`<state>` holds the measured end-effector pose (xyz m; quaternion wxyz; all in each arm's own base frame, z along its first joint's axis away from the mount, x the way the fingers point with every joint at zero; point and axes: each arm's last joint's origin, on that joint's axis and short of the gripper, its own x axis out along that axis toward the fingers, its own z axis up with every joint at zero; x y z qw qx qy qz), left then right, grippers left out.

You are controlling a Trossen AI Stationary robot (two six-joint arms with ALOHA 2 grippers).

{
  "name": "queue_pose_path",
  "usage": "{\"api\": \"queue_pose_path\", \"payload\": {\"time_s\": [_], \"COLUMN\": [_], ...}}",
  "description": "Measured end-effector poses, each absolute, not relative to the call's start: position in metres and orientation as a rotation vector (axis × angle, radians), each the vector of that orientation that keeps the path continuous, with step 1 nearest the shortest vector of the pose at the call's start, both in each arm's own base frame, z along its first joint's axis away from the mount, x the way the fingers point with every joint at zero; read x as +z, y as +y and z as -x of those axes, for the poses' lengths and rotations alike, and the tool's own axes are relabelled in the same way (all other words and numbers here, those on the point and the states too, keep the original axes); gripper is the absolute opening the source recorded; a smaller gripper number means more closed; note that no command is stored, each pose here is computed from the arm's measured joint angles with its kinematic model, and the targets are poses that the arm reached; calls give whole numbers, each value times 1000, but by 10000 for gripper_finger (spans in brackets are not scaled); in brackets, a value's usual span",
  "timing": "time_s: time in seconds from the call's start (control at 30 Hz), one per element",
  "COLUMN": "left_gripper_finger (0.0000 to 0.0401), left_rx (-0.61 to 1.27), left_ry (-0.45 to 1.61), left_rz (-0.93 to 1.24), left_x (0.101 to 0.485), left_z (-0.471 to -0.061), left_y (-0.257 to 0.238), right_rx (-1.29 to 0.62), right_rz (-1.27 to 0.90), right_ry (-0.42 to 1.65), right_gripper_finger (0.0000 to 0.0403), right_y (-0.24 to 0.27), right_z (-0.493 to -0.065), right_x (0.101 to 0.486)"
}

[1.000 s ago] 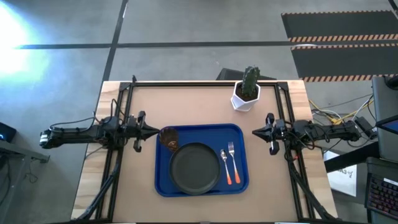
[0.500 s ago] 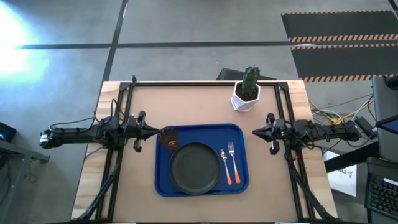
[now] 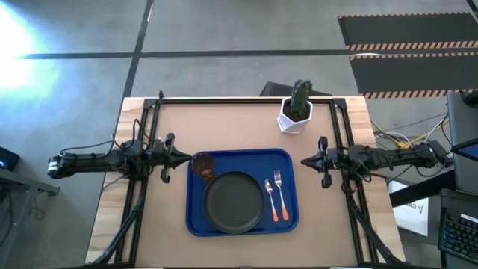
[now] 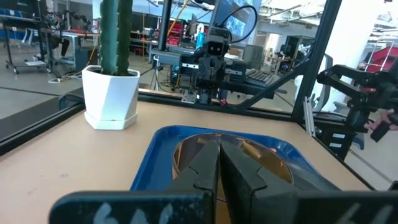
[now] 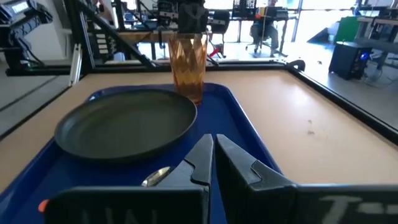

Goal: Pick and place plate/cup/fork/spoon on tray
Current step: Return to Home Position

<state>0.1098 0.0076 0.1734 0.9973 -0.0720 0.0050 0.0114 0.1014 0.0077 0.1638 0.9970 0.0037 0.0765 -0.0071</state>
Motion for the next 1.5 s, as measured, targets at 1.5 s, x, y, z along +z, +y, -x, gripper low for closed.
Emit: {"api": "queue_pose_path", "payload": {"time_s": [1.5], "left_gripper_finger": [0], "left_rx": [23], "left_ry": [24], "left_rz": [152], "left_x": [172], "left_z": [-111], "left_y": [8], "right_rx": [-23], "right_rz": [176], "right_ry": [-25], "right_gripper_finger": [9], "right_y": [7], "right_z": [-98], "right_x": [169]}}
